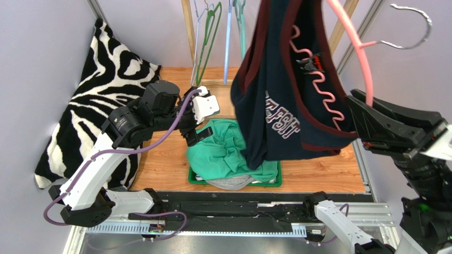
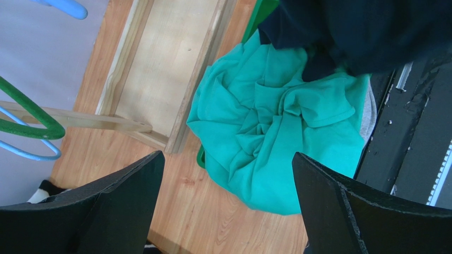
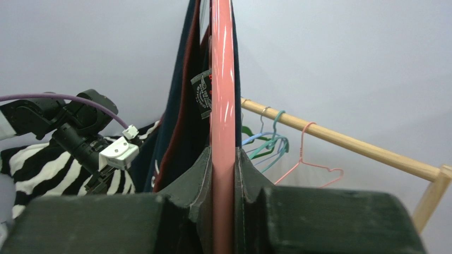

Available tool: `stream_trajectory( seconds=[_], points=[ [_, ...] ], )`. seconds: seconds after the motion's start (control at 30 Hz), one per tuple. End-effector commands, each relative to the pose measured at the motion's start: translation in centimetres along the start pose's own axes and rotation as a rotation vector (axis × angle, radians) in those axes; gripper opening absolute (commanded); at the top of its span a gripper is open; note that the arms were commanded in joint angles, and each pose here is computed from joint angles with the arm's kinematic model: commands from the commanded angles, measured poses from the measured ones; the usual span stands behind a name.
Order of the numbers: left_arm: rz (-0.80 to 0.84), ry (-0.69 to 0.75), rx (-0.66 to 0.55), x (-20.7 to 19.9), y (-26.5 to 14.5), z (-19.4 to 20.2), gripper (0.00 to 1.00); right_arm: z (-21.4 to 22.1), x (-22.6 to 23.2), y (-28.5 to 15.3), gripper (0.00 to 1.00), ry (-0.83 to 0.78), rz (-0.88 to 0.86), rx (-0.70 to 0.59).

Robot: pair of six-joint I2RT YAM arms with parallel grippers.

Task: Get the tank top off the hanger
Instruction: Pick up the hanger from the clothesline.

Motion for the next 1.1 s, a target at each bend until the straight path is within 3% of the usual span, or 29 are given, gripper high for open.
stream_trajectory(
  seconds=[0.0,0.37,0.57,0.77,0.87,1.07],
  points=[
    [0.004,-0.016,-0.061,-0.3,-1.2,-0.7,0.99,-2.9,-0.1,2.7,0.00,-0.016,-0.076,-0.114],
    [-0.018,-0.034,-0.104,0.0,-3.2,-0.7,0.99,-3.3,-1.0,8.1,0.00,0.009,-0.169,-0.200],
    [-0.093,-0.054,-0.116,1.1,-4.6,0.3,0.99,-0.6,-0.7,9.3,0.00,0.076,-0.210,-0.156],
    [-0.250,-0.086,-0.140,3.3,-6.9,1.1,0.99,4.2,0.9,8.6,0.00,0.138,-0.284,-0.036],
    [-0.270,-0.093,-0.147,3.4,-7.6,1.4,0.99,6.4,2.9,7.3,0.00,0.173,-0.399,0.058],
    [-0.056,-0.015,-0.114,-0.8,-9.5,2.0,0.99,10.0,6.1,4.0,0.00,0.243,-0.552,0.201]
  ],
)
Point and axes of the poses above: each gripper's point midway between its finger pads, its own y axis out along the fingers, its own x axis along the line the jaws close on, z = x × y, the point moved 2 cm from there along -y, back along the fingers, and after that the axes turned 8 degrees about -y, right-handed, at the moved point
